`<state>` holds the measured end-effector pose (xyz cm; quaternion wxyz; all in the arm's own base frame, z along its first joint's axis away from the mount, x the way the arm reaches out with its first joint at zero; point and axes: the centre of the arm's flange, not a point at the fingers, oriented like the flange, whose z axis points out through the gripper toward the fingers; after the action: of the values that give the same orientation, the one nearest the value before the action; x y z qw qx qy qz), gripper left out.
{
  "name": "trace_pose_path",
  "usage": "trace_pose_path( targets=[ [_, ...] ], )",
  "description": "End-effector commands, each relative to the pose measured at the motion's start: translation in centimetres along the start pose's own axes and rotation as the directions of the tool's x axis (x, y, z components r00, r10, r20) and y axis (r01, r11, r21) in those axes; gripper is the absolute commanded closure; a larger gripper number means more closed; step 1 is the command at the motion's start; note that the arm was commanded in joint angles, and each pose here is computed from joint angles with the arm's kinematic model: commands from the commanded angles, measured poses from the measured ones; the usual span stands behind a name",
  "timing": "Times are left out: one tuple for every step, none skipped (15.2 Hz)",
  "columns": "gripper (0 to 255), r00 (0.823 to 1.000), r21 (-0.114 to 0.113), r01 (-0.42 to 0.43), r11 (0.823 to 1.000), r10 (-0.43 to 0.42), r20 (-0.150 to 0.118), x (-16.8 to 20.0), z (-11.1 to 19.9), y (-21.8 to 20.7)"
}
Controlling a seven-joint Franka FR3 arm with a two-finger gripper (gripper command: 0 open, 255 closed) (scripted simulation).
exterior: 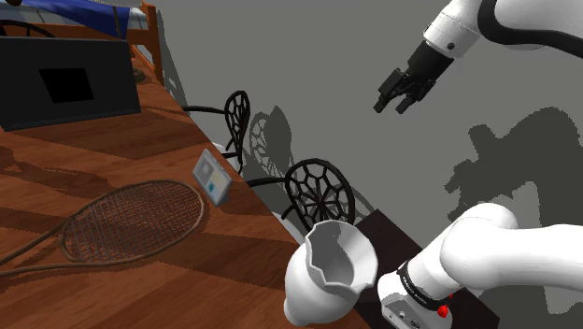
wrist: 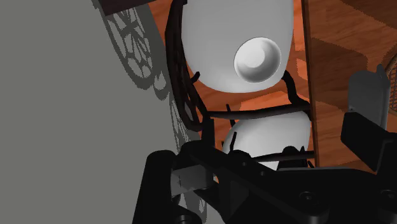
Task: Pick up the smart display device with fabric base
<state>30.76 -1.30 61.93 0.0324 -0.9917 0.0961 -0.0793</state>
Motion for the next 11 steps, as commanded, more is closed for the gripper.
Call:
trace_pose_path(
  targets=[
    [0, 1.000, 0.000, 0.000, 1.000, 0.000, 0.000, 0.0, 0.0, 0.0],
    [0, 1.000, 0.003, 0.006, 1.000, -0.006, 0.000, 0.5, 0.9, -0.8],
    [0, 1.000, 0.005, 0.012, 1.000, -0.012, 0.000, 1.0, 1.8, -1.6],
    [0, 1.000, 0.008, 0.017, 1.000, -0.017, 0.001, 1.4, 2.8, -2.3],
    [0, 1.000, 0.011, 0.023, 1.000, -0.023, 0.001, 1.9, 3.7, -3.1],
    [0, 1.000, 0.013, 0.029, 0.999, -0.029, 0.001, 2.4, 4.6, -3.9],
    [0, 0.999, 0.016, 0.035, 0.999, -0.035, 0.001, 2.9, 5.5, -4.7],
    [0, 0.999, 0.018, 0.040, 0.999, -0.040, 0.001, 3.3, 6.4, -5.5],
    [0, 0.999, 0.021, 0.046, 0.999, -0.046, 0.001, 3.8, 7.3, -6.3],
    [0, 0.999, 0.024, 0.052, 0.998, -0.052, 0.001, 4.2, 8.2, -7.2],
    [0, 0.998, 0.026, 0.058, 0.998, -0.058, 0.001, 4.7, 9.1, -8.0]
  ],
)
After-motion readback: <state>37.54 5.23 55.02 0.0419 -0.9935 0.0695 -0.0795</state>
